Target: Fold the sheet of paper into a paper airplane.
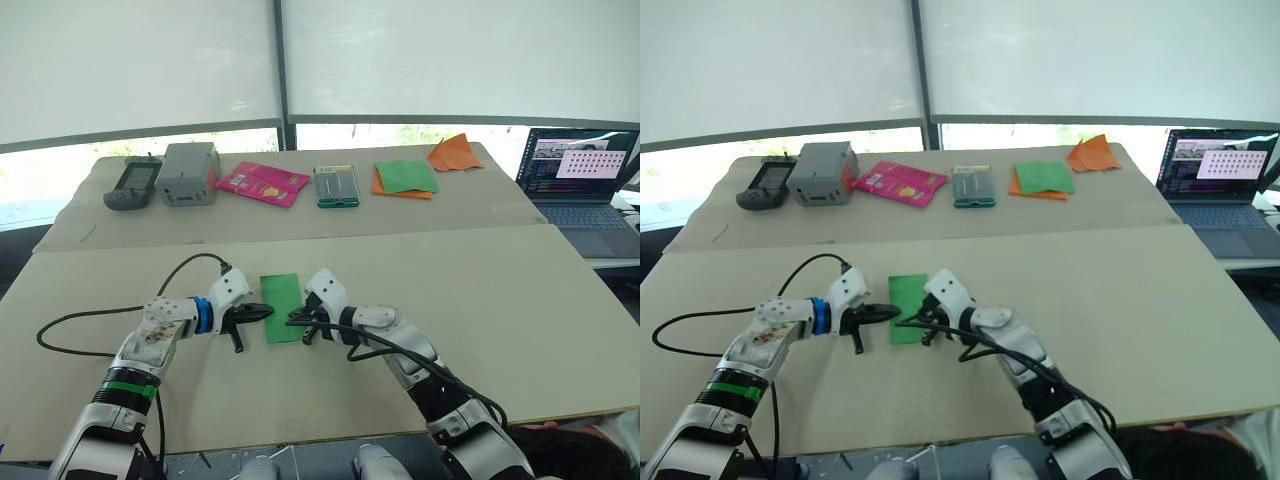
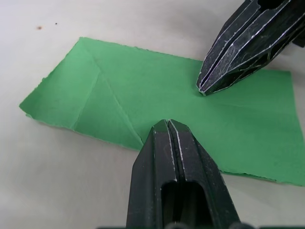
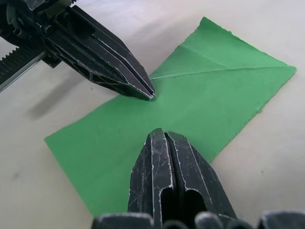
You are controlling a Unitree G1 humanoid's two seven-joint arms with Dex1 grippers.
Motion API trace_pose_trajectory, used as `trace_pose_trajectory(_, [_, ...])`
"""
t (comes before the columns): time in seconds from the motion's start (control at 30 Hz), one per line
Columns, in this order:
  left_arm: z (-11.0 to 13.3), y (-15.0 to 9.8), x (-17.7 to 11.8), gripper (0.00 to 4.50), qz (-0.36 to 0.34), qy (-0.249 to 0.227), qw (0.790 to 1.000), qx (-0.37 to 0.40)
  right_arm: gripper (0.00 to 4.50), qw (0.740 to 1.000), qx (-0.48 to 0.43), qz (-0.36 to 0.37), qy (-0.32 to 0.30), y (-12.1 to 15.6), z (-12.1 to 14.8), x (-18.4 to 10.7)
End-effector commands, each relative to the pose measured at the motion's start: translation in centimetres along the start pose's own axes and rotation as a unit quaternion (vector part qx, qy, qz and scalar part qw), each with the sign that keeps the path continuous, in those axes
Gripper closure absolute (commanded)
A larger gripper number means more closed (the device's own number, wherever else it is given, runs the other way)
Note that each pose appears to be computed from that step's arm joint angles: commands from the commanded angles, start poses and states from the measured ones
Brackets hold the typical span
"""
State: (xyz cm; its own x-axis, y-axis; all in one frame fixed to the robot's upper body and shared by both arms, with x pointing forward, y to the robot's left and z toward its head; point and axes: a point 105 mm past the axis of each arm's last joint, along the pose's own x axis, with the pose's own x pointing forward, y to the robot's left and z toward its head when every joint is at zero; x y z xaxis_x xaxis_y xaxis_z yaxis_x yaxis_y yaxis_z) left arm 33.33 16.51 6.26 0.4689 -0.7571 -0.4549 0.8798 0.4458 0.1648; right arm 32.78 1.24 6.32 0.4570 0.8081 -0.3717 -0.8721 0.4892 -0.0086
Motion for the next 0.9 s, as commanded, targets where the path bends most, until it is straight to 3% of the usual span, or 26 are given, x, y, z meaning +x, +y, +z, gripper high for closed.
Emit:
trace_pose_trajectory(0.03, [-1.5, -0.8, 0.5, 4.5, -0.014, 0.031, 0.999, 0.007, 4.49, 1.0, -0.003, 0.011, -0.01, -0.2, 0.3, -0.5])
trace_pose_trajectory(0.3, [-1.6, -1.2, 0.6, 4.5, -0.024, 0.038, 0.999, 0.023, 4.49, 0.998, -0.02, 0.029, 0.045, -2.2, -2.1, -1.0])
trace_pose_trajectory(0.9, [-1.9, -2.2, 0.2, 4.5, -0.031, 0.045, 0.998, 0.027, 4.49, 0.997, -0.054, 0.031, 0.041, -5.8, 0.8, 2.1])
